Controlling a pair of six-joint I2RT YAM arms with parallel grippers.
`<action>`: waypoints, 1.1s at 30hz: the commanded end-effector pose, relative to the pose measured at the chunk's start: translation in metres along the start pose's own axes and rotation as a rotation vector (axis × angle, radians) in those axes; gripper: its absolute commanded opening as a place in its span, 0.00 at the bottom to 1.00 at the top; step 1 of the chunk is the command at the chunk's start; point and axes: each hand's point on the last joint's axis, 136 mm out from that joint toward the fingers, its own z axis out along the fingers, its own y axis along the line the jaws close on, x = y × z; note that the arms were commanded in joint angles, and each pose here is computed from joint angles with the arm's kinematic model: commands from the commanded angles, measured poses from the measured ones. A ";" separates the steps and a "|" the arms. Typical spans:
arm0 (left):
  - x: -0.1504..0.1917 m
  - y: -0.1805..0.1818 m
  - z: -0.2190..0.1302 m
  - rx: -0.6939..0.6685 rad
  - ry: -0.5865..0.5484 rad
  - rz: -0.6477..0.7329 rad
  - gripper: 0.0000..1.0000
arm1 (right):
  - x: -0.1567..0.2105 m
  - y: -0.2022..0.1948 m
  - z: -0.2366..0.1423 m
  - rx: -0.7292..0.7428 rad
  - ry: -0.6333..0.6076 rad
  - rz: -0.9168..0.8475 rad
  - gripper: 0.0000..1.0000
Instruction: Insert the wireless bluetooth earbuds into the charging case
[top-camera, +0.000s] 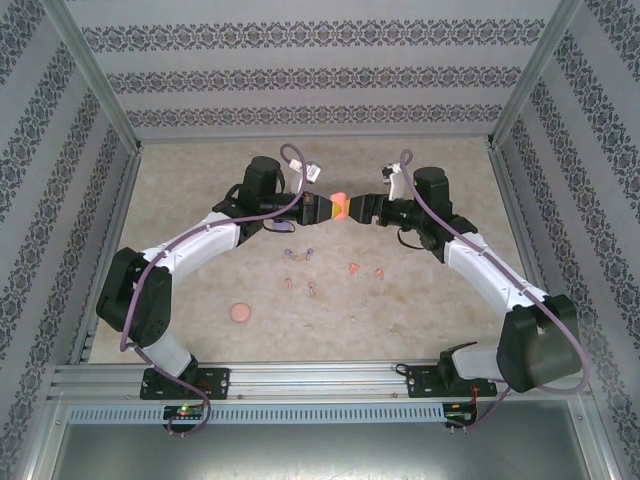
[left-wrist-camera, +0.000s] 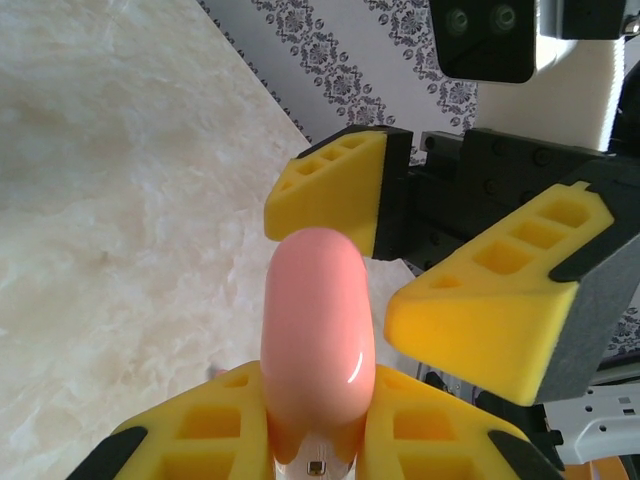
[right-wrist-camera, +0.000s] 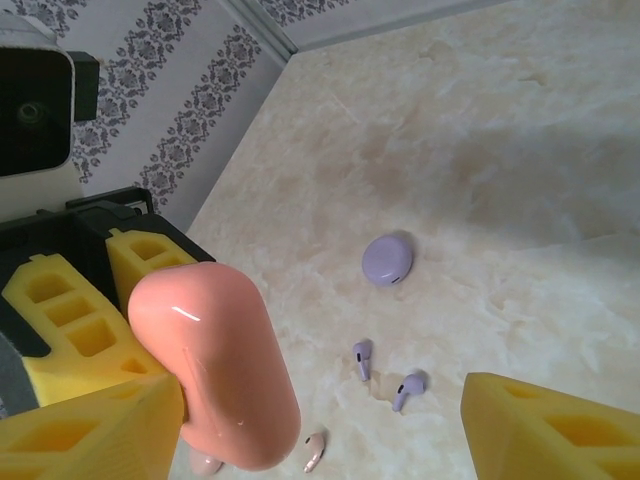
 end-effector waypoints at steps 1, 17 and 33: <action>-0.009 -0.003 -0.002 0.018 0.000 0.024 0.00 | 0.002 0.007 0.008 -0.047 0.010 -0.034 0.73; -0.016 -0.018 -0.008 0.063 -0.031 0.040 0.00 | 0.013 -0.058 0.008 0.045 -0.004 0.133 0.62; -0.029 -0.013 -0.008 0.089 -0.176 -0.003 0.00 | 0.004 -0.010 -0.017 -0.138 -0.142 0.386 0.60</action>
